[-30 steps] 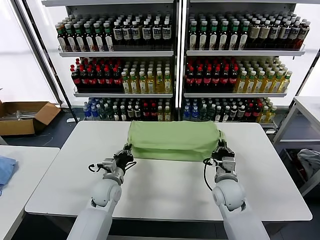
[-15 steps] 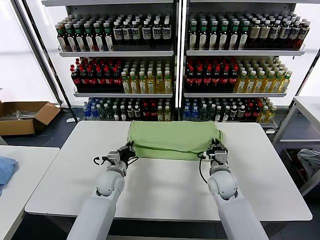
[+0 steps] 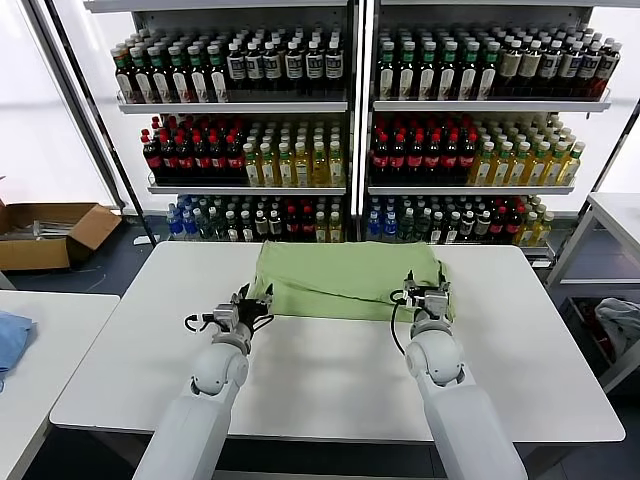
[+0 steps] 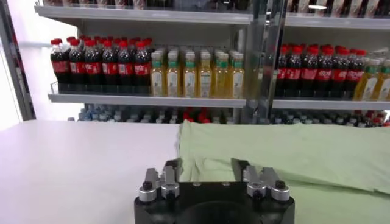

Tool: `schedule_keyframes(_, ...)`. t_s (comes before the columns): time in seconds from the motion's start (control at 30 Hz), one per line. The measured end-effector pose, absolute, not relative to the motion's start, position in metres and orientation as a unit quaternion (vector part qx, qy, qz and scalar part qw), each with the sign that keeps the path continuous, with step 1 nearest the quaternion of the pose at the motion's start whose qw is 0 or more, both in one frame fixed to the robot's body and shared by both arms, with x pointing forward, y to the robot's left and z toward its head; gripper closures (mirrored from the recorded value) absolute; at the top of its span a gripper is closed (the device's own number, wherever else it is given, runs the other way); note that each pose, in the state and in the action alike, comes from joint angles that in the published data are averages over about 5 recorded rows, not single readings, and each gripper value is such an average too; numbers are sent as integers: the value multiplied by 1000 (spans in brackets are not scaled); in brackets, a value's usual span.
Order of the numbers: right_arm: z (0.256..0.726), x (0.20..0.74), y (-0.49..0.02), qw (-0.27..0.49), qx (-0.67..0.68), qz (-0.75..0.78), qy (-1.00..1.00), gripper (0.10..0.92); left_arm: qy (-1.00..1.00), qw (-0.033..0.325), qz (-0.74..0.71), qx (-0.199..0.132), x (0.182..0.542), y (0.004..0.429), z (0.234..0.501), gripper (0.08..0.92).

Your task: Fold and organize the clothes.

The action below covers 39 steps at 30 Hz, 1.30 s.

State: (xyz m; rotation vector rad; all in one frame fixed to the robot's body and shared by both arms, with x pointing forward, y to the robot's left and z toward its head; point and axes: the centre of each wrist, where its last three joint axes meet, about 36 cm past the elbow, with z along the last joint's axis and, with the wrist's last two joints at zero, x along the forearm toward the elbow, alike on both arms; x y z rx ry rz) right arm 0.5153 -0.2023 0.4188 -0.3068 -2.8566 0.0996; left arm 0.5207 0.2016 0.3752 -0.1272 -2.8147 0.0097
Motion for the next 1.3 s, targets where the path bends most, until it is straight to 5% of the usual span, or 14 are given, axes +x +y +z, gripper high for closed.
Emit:
schedule_keyframes(0.2,418,492,-214,141,-117,39,-982,200,-985,164,-9,-51,504,201,379,182)
schedule_keyframes(1.3,397,485,-232,197,-131,40,-971,201,-981,190,-25,-39,506,207,370,177)
